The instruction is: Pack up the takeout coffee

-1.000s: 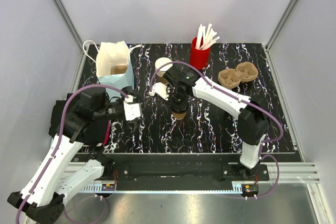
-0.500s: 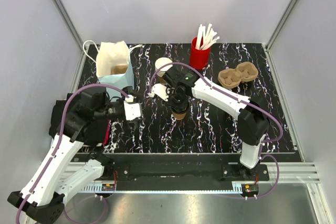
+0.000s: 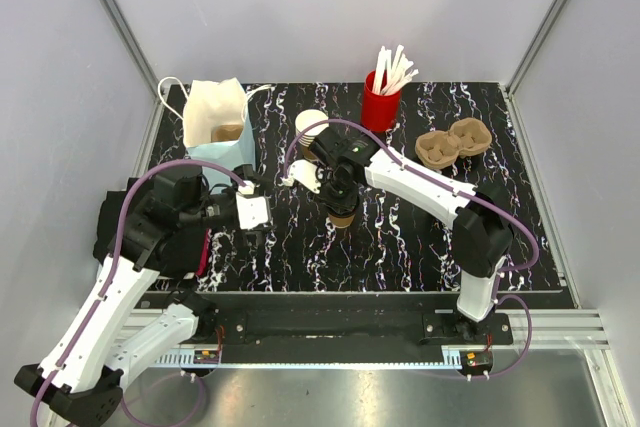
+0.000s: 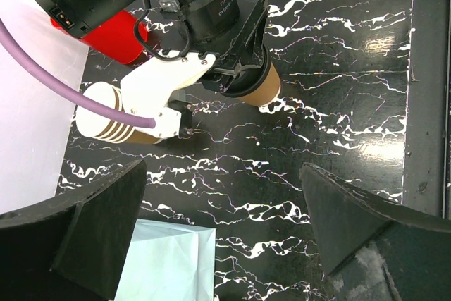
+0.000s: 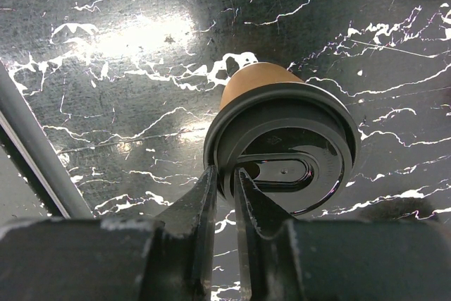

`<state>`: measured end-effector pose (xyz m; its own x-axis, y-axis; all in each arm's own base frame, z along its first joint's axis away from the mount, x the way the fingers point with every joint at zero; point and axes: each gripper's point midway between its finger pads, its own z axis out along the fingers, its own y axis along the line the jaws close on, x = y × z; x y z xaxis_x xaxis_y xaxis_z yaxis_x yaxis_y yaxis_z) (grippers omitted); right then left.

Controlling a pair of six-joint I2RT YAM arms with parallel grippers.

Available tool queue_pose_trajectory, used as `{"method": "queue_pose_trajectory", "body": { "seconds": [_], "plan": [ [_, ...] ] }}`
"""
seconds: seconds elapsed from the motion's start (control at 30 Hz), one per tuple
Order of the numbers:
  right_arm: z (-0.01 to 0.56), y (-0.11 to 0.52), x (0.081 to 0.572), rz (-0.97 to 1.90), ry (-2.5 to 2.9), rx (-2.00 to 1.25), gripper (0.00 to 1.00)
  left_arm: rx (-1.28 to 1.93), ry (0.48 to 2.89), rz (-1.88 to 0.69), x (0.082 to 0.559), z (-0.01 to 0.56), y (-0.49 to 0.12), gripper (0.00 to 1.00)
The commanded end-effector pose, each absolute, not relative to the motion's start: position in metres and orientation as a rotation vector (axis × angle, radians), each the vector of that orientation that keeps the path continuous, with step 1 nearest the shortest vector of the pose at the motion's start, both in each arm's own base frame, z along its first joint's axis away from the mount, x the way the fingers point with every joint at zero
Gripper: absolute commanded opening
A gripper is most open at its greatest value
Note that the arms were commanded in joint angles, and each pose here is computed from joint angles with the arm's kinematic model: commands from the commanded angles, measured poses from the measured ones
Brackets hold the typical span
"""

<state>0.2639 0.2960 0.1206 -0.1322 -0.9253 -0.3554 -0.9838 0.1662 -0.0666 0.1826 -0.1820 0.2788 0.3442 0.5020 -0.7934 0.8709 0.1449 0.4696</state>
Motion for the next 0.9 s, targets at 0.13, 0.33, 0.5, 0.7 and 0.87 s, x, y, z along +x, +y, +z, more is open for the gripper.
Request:
{"method": "queue_pose_trajectory", "body": {
  "seconds": [0.13,0.33,0.5,0.7,0.87],
  "plan": [
    [0.155,0.302,0.276,0.200,2.020,-1.789,0.27,1.503,1.261,-0.458,0.184,0.285,-0.190,0.99],
    [0.216,0.295,0.276,0.176,1.896,-1.694,0.41,1.501,1.282,-0.488,0.192,0.279,-0.196,0.99],
    [0.256,0.274,0.268,0.167,1.827,-1.620,0.75,1.468,1.343,-0.562,0.206,0.274,-0.208,0.99],
    [0.279,0.236,0.275,0.279,1.849,-1.394,1.00,1.358,1.540,-0.686,0.246,0.267,-0.232,0.99],
    [0.256,0.211,0.286,0.243,1.892,-1.273,1.00,1.213,1.788,-0.842,0.277,0.253,-0.253,0.99]
  ]
}}
